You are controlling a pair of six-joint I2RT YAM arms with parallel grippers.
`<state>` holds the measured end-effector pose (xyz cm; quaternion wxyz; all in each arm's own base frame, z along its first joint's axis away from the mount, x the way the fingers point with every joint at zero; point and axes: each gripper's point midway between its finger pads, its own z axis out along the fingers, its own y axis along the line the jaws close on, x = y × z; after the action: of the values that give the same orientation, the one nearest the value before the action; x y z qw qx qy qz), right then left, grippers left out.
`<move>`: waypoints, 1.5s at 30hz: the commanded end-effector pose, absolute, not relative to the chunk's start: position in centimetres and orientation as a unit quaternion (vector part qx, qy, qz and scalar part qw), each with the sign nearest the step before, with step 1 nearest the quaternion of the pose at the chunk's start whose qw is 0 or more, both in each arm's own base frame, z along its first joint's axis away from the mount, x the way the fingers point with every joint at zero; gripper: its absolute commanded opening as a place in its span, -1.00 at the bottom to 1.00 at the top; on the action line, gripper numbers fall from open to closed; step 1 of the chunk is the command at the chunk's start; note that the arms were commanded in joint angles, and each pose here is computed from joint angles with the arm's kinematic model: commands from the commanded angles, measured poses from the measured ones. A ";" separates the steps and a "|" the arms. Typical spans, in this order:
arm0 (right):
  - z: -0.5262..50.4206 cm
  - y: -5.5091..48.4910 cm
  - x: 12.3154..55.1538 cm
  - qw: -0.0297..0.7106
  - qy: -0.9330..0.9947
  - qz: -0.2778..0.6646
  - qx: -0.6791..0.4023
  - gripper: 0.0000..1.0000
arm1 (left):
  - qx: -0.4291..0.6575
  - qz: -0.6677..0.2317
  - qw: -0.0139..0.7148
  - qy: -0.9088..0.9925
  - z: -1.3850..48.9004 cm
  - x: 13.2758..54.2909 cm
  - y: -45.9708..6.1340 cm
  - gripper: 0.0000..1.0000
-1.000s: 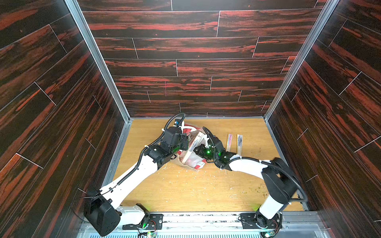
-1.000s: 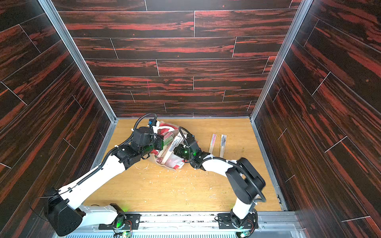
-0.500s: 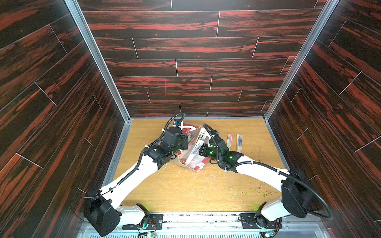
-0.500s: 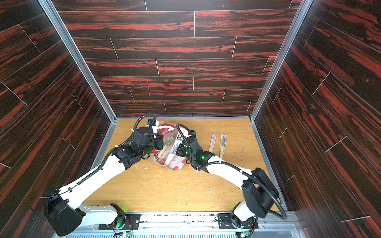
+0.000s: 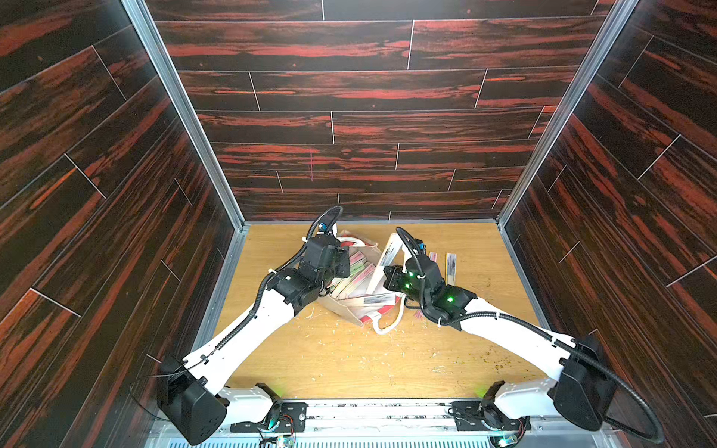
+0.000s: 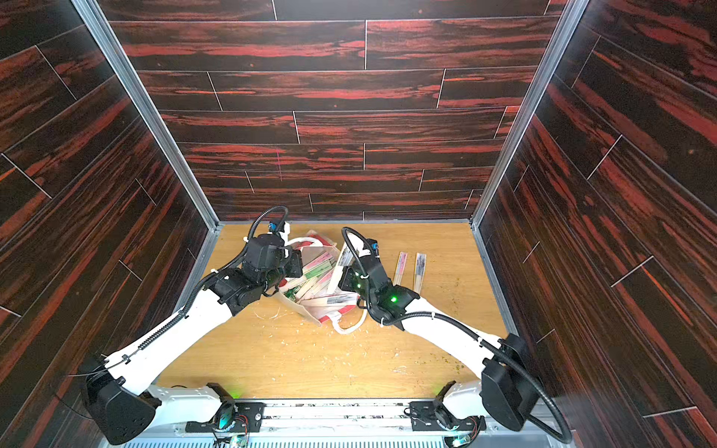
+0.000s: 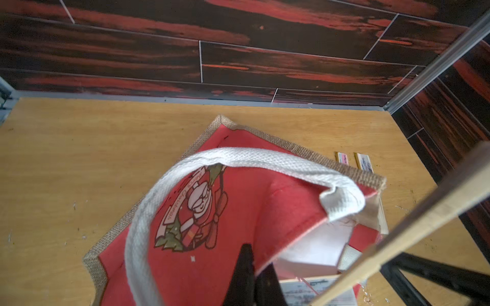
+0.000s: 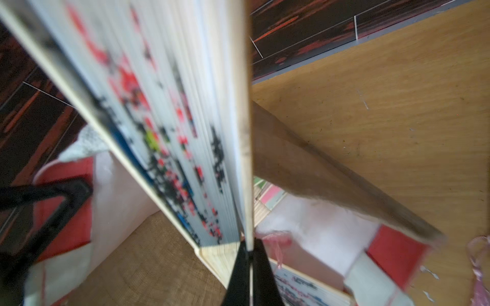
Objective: Take out the folding fans from the tote bags
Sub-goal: Pick up the folding fan from the canvas bag, then place the folding fan at the center of the board.
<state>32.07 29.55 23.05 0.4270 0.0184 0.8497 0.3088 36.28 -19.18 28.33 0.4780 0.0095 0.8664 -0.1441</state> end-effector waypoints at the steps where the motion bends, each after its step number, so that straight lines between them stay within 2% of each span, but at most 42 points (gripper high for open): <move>1: 23.9 28.8 31.3 0.436 0.850 0.295 0.010 -1.00 | -0.012 -0.150 0.485 0.861 29.5 36.5 -18.8 -1.00; 10: 30.7 26.4 30.9 0.463 0.851 0.250 -0.015 -1.00 | -0.021 -0.150 0.477 0.866 29.4 36.5 -18.7 -1.00; 17: 32.3 20.0 30.5 0.426 0.878 0.219 0.019 -1.00 | -0.021 -0.150 0.476 0.866 29.6 36.4 -18.6 -1.00; 30: 21.4 2.5 32.9 0.273 0.942 0.109 0.163 -1.00 | -0.019 -0.158 0.471 0.868 29.0 36.6 -18.9 -1.00; 38: 13.3 -2.9 35.2 0.173 0.969 0.008 0.174 -1.00 | -0.015 -0.158 0.470 0.868 29.0 36.5 -18.9 -1.00; 45: 9.5 -4.9 38.2 0.115 0.978 0.010 0.173 -1.00 | -0.012 -0.158 0.468 0.869 28.7 36.4 -18.8 -1.00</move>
<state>37.42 -4.19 10.16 0.1322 0.1899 0.9728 0.0126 36.40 -19.11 28.48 0.4674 -0.0087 0.8700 -0.1570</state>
